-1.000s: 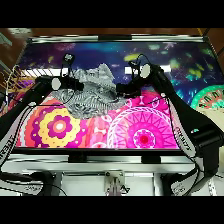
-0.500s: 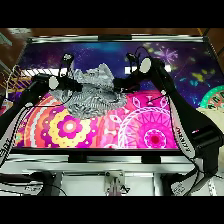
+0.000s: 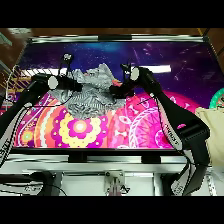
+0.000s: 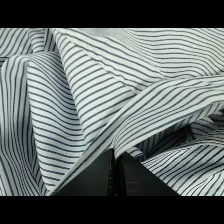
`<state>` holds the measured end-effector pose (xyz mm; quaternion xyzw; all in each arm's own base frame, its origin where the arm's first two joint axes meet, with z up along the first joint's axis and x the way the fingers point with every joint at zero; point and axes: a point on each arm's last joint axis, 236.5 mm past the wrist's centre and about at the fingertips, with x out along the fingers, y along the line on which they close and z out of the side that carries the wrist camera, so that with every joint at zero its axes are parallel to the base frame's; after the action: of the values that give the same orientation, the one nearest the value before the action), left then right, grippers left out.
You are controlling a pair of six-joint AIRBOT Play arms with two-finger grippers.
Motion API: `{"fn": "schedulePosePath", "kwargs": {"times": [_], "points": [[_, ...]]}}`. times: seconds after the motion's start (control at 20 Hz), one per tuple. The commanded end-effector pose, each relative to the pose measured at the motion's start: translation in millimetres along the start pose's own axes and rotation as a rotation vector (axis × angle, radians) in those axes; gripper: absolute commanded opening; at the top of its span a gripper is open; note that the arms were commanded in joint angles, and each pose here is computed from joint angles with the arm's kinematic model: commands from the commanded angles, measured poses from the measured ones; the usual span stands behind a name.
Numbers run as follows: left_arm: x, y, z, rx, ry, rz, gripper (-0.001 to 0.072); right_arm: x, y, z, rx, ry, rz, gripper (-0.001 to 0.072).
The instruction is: Fold the shirts.
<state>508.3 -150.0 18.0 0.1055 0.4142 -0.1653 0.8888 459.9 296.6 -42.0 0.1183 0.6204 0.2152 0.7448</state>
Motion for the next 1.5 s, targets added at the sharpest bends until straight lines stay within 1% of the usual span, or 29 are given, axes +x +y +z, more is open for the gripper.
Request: {"fn": "schedulePosePath", "kwargs": {"times": [0.0,0.15,0.25,0.35,0.45,0.5,0.6,0.7,0.8,0.9,1.0,1.1,1.2,1.3,1.35,1.45], "points": [[-3,0,3,0.001,-0.008,0.001,0.0063,3,-1,9,-0.018,-0.039,-0.003,0.0075],[-27,2,25,0.003,-0.077,0.01,0.0062,-36,-5,23,-0.126,-0.116,-0.085,0.0074],[-65,5,60,0.007,-0.179,0.023,0.0062,-83,9,34,-0.233,-0.204,-0.106,0.0074],[-127,8,108,0.013,-0.331,0.042,0.0062,-141,35,42,-0.318,-0.322,-0.09,0.0074],[-213,7,154,0.016,-0.517,0.053,0.0063,-206,63,47,-0.381,-0.473,-0.063,0.0074],[-261,0,172,0.008,-0.617,0.035,0.0063,-246,80,49,-0.407,-0.571,-0.044,0.0074],[-345,-16,191,-0.036,-0.778,-0.025,0.0062,-310,104,45,-0.436,-0.731,-0.009,0.0074],[-390,-30,186,-0.023,-0.838,-0.051,0.0061,-353,120,32,-0.454,-0.814,0.024,0.0074],[-382,-33,159,-0.023,-0.714,-0.062,0.0061,-359,124,14,-0.489,-0.782,0.034,0.0074],[-340,-32,118,-0.047,-0.488,-0.061,0.0061,-334,123,-2,-0.5,-0.659,0.055,0.0074],[-292,-36,86,-0.056,-0.328,-0.074,0.0061,-292,120,-14,-0.476,-0.501,0.094,0.0074],[-241,-32,56,-0.066,-0.216,-0.062,0.0061,-240,102,-21,-0.415,-0.334,0.063,0.0074],[-191,-23,19,-0.101,-0.099,-0.042,0.0061,-185,73,-29,-0.348,-0.169,-0.013,0.0074],[-150,-14,-3,-0.167,-0.047,-0.029,0.0062,-137,58,-33,-0.316,-0.062,-0.044,0.0074],[-135,-14,-6,-0.171,-0.047,-0.029,0.0062,-117,50,-32,-0.28,-0.031,-0.05,0.0075],[-109,-21,-4,-0.191,-0.049,-0.053,0.0062,-92,35,-30,-0.165,0.007,-0.069,0.0076]]}}
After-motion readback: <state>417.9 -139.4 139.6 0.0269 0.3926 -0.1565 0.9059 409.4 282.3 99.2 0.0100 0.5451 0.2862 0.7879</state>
